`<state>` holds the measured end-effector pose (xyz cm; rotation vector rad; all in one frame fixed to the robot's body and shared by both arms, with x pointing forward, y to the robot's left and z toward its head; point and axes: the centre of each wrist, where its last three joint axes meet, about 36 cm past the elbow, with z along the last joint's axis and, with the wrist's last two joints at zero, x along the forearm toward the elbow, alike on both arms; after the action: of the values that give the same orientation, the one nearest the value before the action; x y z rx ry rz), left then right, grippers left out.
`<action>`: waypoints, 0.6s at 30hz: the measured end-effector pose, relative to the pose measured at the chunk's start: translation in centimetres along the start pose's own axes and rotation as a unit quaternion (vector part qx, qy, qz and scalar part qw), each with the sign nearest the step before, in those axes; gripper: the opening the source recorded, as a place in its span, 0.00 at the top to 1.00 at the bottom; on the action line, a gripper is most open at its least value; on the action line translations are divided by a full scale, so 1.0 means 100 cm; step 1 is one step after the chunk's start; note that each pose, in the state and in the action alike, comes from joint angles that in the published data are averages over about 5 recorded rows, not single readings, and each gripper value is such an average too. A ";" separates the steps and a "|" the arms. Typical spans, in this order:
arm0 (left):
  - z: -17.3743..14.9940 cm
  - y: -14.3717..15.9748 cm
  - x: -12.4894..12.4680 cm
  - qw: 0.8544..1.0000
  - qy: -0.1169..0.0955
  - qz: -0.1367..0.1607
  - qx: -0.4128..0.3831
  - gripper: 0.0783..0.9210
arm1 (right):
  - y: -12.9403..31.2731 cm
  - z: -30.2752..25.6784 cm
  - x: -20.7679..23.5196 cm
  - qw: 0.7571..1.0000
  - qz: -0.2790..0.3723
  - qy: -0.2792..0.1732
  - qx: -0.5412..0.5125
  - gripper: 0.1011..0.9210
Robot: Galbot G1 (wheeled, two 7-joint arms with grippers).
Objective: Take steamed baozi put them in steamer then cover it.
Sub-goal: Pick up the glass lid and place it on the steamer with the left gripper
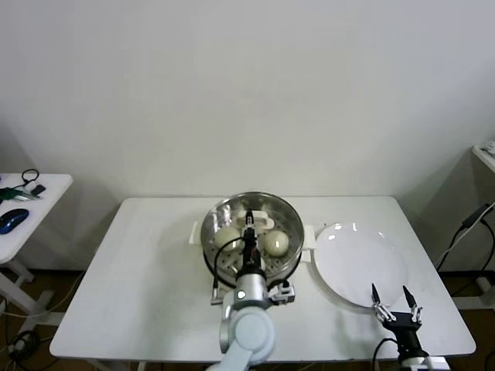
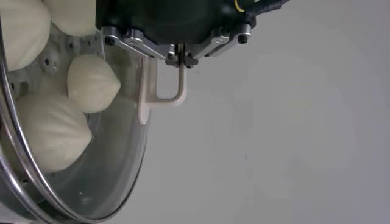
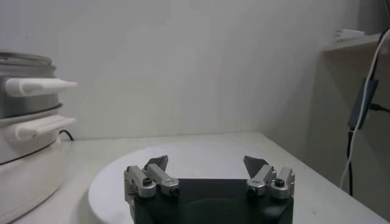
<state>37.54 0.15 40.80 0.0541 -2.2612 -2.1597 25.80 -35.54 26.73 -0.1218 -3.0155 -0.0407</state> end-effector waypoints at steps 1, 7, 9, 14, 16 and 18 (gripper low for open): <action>0.000 -0.001 0.000 1.000 0.000 0.001 0.000 0.94 | 0.000 0.000 0.000 1.000 0.000 0.000 0.000 0.12; 0.001 -0.005 -0.002 1.000 0.001 0.005 -0.002 0.94 | 0.002 0.001 0.000 1.000 0.001 0.000 -0.001 0.12; 0.001 -0.006 -0.003 1.000 0.001 0.006 -0.001 0.94 | 0.002 0.002 0.000 1.000 0.001 -0.001 0.000 0.12; 0.001 -0.006 -0.003 1.000 0.000 0.007 0.000 0.94 | 0.003 0.002 0.001 1.000 0.001 -0.002 0.000 0.12; 0.001 -0.006 -0.003 1.000 -0.001 0.008 0.002 0.93 | 0.003 0.002 0.001 1.000 0.001 -0.002 0.000 0.12; 0.001 -0.005 -0.003 1.000 -0.002 0.010 0.006 0.89 | 0.004 0.002 0.001 1.000 0.001 -0.001 -0.001 0.12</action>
<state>37.82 0.22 40.33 0.0263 -2.2669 -2.1393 25.72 -35.12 26.56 -0.1239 -3.0178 -0.0434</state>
